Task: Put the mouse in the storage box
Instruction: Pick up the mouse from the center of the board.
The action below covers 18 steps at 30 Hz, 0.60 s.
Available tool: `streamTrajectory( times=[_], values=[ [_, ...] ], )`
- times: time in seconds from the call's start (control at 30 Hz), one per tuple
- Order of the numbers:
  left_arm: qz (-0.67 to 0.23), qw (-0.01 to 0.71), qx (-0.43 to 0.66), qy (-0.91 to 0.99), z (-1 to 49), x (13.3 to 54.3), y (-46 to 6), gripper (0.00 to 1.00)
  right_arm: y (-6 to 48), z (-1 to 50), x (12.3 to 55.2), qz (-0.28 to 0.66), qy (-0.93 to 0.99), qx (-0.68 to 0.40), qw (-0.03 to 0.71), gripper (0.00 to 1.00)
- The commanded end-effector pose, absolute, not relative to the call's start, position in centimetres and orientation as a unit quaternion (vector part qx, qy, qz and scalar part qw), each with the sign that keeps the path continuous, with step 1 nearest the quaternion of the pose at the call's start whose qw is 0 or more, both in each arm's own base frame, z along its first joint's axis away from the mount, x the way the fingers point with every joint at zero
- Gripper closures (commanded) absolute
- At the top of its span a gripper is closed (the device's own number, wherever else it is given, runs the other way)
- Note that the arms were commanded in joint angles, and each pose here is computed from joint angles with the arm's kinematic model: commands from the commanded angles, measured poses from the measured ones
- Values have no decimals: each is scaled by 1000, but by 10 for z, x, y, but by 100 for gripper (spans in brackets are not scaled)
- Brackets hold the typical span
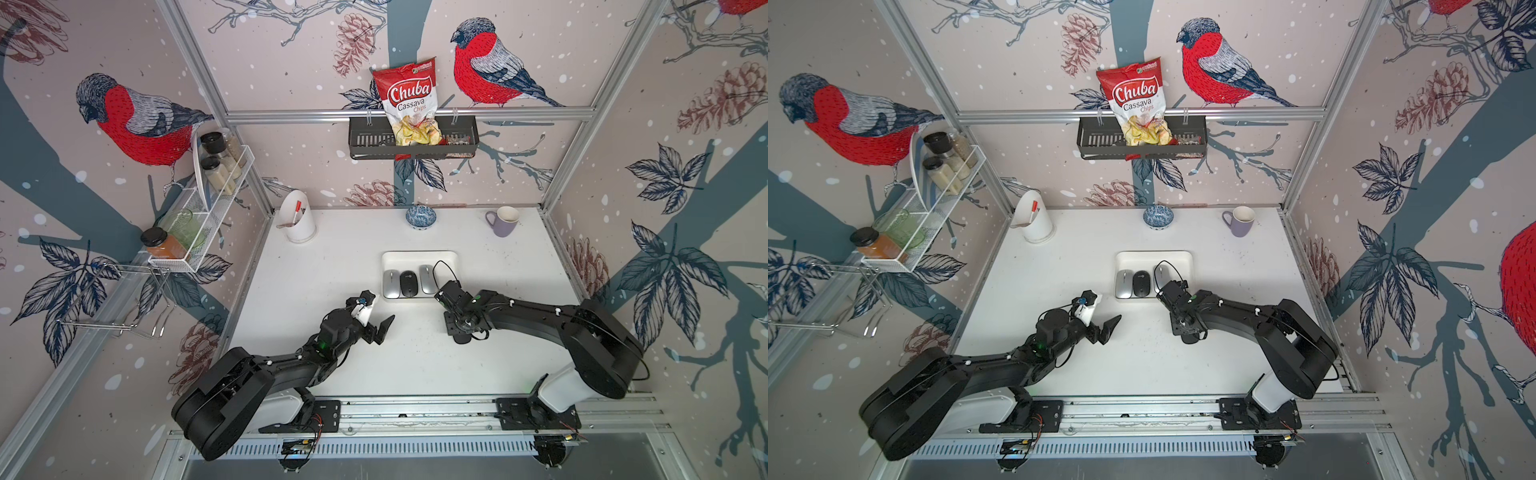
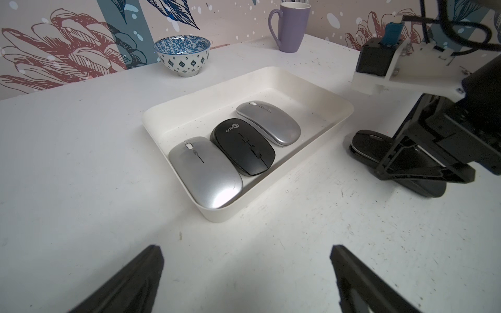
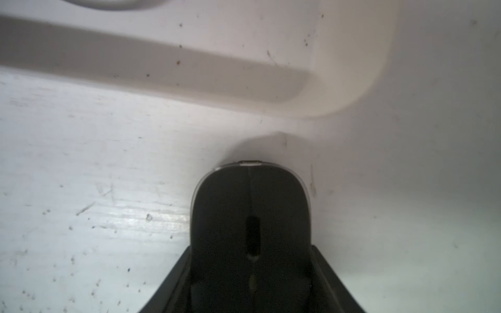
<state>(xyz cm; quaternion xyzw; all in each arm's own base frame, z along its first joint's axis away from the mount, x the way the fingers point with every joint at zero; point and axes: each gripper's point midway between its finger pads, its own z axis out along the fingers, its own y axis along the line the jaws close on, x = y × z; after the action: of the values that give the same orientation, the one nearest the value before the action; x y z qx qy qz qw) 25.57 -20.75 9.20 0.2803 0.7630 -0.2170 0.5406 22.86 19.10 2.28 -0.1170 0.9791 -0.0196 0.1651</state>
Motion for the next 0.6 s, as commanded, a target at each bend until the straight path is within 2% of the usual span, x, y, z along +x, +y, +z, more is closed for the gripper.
streamTrajectory(
  times=[0.0,0.23,0.37,0.57],
  values=[
    [-218,548,277,759,97,258,-209,1,195,31,232,-17,977,-126,172,47],
    [-218,550,275,758,98,258,-208,1,239,75,237,69,962,-171,203,47],
    [-217,550,274,759,98,259,-208,1,244,105,271,99,954,-135,248,46],
    [-217,549,274,759,98,259,-209,1,228,123,342,57,951,-86,291,46]
  ],
)
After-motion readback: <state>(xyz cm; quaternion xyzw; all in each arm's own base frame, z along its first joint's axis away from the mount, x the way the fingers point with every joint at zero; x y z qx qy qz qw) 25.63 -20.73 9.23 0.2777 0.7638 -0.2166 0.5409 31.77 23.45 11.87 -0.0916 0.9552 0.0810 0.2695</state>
